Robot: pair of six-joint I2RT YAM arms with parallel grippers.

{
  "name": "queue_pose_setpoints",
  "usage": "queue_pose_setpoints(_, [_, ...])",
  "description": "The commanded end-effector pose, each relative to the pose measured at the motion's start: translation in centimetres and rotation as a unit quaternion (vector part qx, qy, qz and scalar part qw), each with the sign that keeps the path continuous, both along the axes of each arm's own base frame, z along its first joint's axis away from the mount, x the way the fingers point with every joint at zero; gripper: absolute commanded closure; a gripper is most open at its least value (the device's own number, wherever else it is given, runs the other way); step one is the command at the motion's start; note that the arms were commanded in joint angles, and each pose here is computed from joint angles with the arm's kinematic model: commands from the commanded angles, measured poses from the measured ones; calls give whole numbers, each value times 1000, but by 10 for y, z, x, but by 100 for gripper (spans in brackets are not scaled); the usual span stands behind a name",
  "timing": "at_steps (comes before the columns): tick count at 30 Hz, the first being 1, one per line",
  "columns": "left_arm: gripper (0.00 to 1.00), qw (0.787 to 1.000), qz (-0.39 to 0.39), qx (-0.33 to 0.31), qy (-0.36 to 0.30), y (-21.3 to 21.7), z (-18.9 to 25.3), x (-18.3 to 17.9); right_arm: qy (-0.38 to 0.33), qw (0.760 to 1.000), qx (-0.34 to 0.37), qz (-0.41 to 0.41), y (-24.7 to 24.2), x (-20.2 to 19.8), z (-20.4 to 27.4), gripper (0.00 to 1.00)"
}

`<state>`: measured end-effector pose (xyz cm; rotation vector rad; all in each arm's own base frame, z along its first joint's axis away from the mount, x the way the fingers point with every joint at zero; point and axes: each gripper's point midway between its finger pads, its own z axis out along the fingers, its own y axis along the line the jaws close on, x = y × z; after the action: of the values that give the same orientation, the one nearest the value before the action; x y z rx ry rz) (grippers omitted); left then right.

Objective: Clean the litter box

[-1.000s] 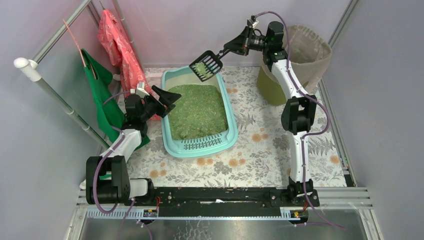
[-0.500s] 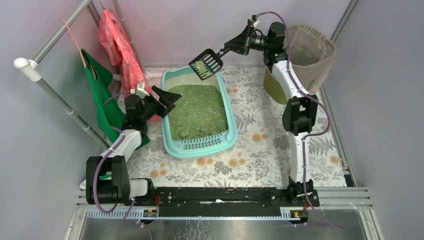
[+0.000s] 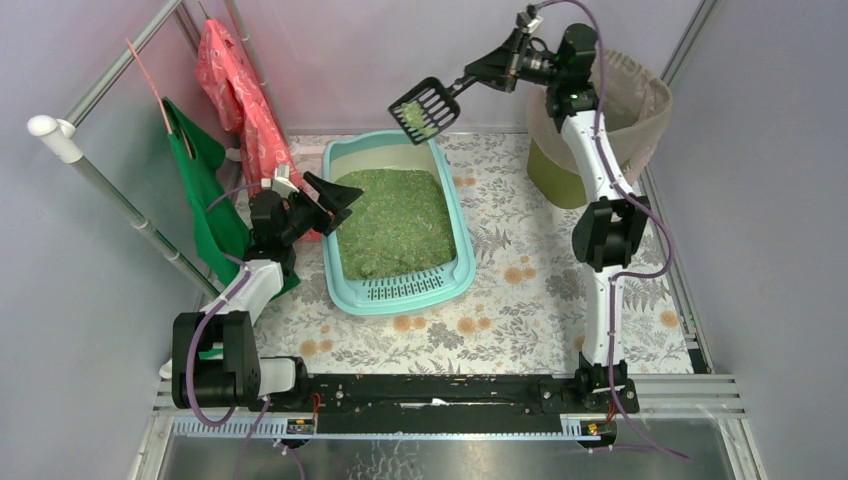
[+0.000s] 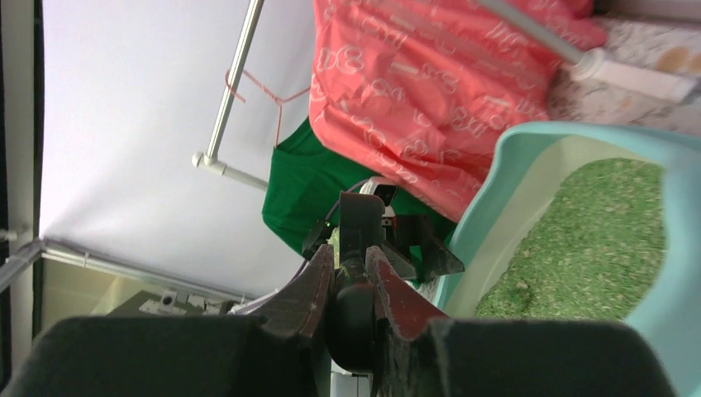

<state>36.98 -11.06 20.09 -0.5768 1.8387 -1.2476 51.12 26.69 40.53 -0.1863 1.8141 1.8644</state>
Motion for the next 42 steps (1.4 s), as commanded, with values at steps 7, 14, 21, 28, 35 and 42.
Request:
queue_pose_setpoints(7, [1,1000,-6,1,12,-2,-11,-6,-76,993,16,-84,-95,-13,91,100])
queue_pose_setpoints(14, [1,1000,-9,3,9,-4,-10,-9,-88,981,17,-173,-152,4,97,100])
queue_pose_setpoints(21, [1,1000,-10,5,13,-6,-13,-8,-88,970,29,-223,-198,18,107,100])
queue_pose_setpoints(28, [1,1000,-9,4,19,-5,-17,-7,-83,958,30,-273,-239,27,103,100])
queue_pose_setpoints(35, [1,1000,-9,3,24,-6,-20,-6,-80,942,24,-327,-265,36,97,100])
queue_pose_setpoints(42, [1,1000,-10,3,26,-6,-22,-5,-78,924,-5,-374,-280,48,82,100])
